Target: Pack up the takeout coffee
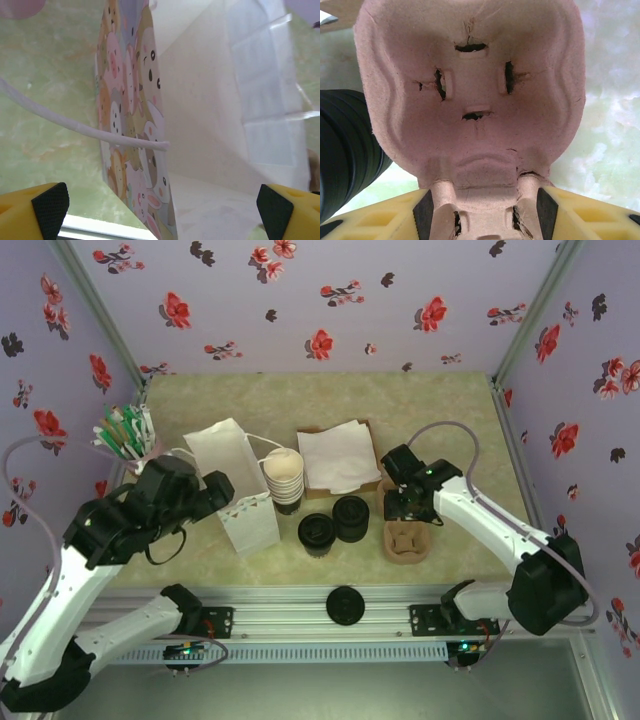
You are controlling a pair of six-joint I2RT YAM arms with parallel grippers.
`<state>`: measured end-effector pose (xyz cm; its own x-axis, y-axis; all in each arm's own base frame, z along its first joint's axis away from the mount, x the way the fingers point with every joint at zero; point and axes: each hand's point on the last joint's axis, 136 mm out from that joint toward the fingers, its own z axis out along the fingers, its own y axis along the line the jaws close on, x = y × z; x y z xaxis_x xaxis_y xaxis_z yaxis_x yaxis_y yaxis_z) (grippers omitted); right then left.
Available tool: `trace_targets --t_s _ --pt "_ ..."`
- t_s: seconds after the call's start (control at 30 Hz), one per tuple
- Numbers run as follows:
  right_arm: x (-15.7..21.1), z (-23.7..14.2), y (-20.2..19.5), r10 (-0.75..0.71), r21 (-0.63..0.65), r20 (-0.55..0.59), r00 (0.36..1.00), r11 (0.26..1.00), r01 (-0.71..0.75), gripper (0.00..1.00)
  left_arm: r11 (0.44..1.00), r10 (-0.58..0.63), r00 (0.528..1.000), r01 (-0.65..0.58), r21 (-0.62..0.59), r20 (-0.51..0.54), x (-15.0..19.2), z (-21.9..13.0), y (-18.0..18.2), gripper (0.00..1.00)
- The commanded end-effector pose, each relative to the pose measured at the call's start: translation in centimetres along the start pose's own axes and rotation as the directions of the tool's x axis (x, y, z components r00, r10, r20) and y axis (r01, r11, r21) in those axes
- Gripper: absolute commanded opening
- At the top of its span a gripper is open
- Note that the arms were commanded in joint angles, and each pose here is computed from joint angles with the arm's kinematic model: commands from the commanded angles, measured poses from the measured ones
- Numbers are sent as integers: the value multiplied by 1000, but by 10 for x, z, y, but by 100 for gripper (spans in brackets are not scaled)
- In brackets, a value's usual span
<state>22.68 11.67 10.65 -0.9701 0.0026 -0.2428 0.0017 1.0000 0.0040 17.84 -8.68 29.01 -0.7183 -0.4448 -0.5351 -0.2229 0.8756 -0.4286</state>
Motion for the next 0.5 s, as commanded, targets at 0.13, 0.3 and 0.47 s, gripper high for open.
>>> trace_targets --t_s 0.13,0.3,0.47 --pt "3 11 -2 -11 17 -34 999 1000 11 57 997 56 996 -59 53 73 -5 -5 2 99" --pt "3 17 -3 -7 23 -46 999 1000 8 56 996 62 995 -66 52 73 -4 -3 3 99" --pt "3 20 -3 -1 20 -53 999 1000 2 56 996 61 995 -66 55 76 -4 -1 2 99"
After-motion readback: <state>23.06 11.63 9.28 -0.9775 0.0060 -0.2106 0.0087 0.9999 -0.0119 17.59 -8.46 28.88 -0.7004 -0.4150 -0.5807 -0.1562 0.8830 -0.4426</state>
